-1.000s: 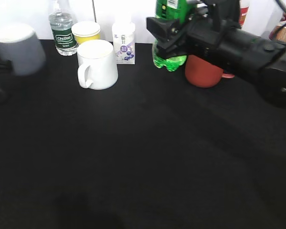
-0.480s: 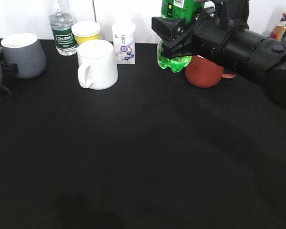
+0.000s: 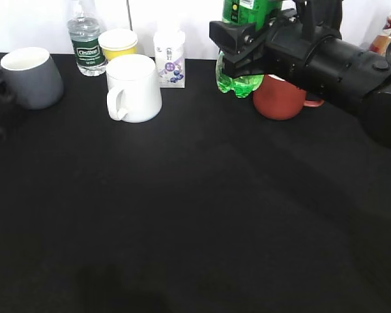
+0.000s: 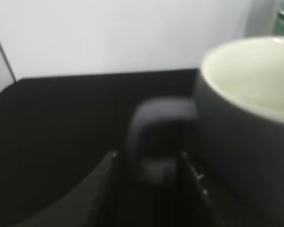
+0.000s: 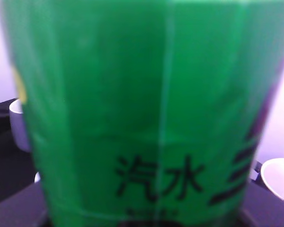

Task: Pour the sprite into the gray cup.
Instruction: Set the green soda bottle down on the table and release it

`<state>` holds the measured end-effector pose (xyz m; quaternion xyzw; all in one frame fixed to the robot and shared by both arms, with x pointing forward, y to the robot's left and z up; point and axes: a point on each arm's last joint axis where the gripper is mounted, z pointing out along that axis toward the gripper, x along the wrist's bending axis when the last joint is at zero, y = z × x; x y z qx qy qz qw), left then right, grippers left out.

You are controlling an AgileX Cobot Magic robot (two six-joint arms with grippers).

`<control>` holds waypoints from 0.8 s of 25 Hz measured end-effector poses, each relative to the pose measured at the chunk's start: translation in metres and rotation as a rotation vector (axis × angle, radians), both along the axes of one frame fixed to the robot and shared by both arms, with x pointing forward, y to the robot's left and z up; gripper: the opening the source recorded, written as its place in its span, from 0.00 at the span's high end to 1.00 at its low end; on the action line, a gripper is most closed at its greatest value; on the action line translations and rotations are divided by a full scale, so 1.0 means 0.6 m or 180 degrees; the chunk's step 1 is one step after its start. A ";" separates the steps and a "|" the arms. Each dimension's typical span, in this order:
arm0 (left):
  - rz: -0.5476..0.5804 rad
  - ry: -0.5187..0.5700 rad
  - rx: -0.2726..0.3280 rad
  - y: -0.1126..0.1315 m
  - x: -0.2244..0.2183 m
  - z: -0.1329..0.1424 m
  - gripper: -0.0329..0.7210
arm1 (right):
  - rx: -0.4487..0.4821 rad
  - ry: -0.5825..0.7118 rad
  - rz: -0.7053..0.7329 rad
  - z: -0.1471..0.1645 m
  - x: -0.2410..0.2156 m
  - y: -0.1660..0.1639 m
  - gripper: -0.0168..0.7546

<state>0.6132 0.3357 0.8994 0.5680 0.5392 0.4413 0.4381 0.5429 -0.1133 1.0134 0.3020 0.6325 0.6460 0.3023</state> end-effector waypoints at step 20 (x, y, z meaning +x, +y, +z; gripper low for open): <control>-0.1540 -0.0027 0.0281 -0.221 -0.254 0.181 0.56 | -0.0027 0.0095 -0.2043 -0.155 0.134 -0.300 0.44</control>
